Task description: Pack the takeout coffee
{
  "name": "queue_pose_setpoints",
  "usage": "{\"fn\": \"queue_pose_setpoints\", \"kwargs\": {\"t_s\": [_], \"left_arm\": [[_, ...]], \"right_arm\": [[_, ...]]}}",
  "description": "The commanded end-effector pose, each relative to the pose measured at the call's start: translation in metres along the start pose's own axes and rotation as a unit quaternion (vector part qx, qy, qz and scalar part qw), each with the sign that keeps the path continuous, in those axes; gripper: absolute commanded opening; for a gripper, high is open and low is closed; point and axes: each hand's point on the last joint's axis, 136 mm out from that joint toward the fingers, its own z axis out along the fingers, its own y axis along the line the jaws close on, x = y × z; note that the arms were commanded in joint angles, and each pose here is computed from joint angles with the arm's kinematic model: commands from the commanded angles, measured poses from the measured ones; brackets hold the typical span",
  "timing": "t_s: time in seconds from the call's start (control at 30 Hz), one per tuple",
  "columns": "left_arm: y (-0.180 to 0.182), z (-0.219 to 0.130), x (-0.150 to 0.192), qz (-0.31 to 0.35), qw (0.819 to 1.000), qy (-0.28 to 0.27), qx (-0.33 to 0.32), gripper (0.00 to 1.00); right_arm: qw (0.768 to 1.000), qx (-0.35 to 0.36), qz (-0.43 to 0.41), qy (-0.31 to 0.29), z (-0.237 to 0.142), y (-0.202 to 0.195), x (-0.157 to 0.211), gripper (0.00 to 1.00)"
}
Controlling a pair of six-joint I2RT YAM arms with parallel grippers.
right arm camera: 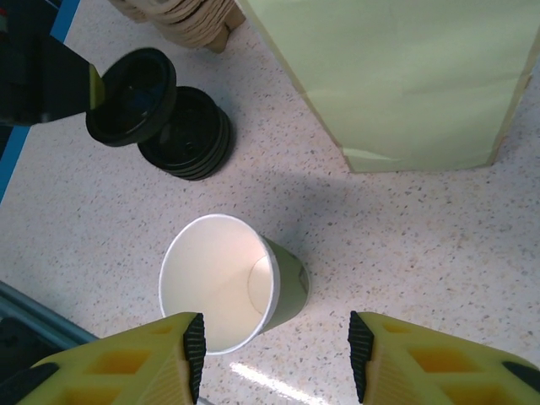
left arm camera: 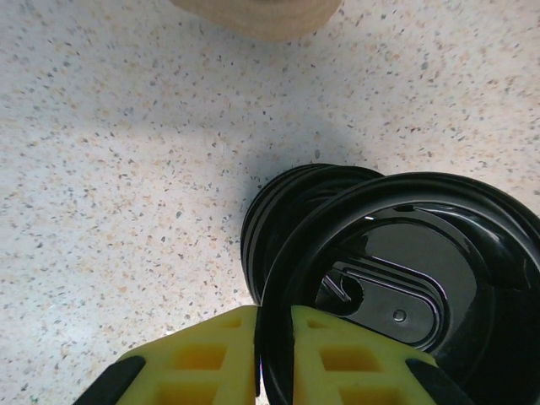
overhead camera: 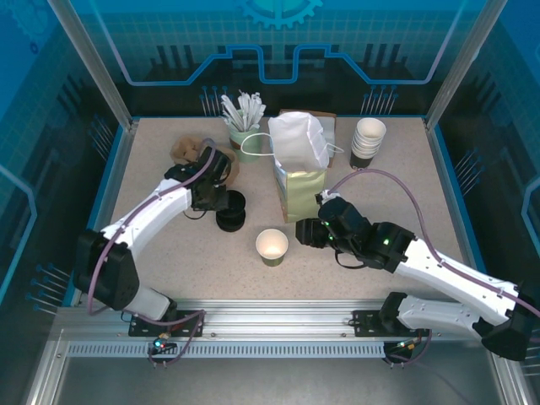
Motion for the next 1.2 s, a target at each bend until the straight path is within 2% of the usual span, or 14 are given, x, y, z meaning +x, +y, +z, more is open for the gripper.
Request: {"fn": "queue_pose_setpoints", "kwargs": {"t_s": [0.0, 0.43, 0.63, 1.17], "left_arm": [[0.004, -0.030, -0.002, 0.014, 1.000, -0.020, -0.007, 0.16], [-0.019, -0.107, 0.025, 0.051, 0.997, -0.047, 0.024, 0.15], [-0.034, -0.134, 0.040, 0.067, 0.995, -0.059, 0.040, 0.15], [-0.075, -0.153, 0.058, 0.104, 0.989, -0.068, 0.084, 0.14]], "right_arm": [[0.999, -0.036, 0.014, -0.009, -0.009, 0.021, -0.016, 0.50], [0.996, -0.088, -0.015, -0.002, -0.018, 0.085, -0.037, 0.53], [0.996, -0.091, -0.024, 0.007, -0.014, 0.100, -0.038, 0.55], [0.996, -0.081, -0.021, 0.038, 0.002, 0.105, -0.027, 0.55]]}}
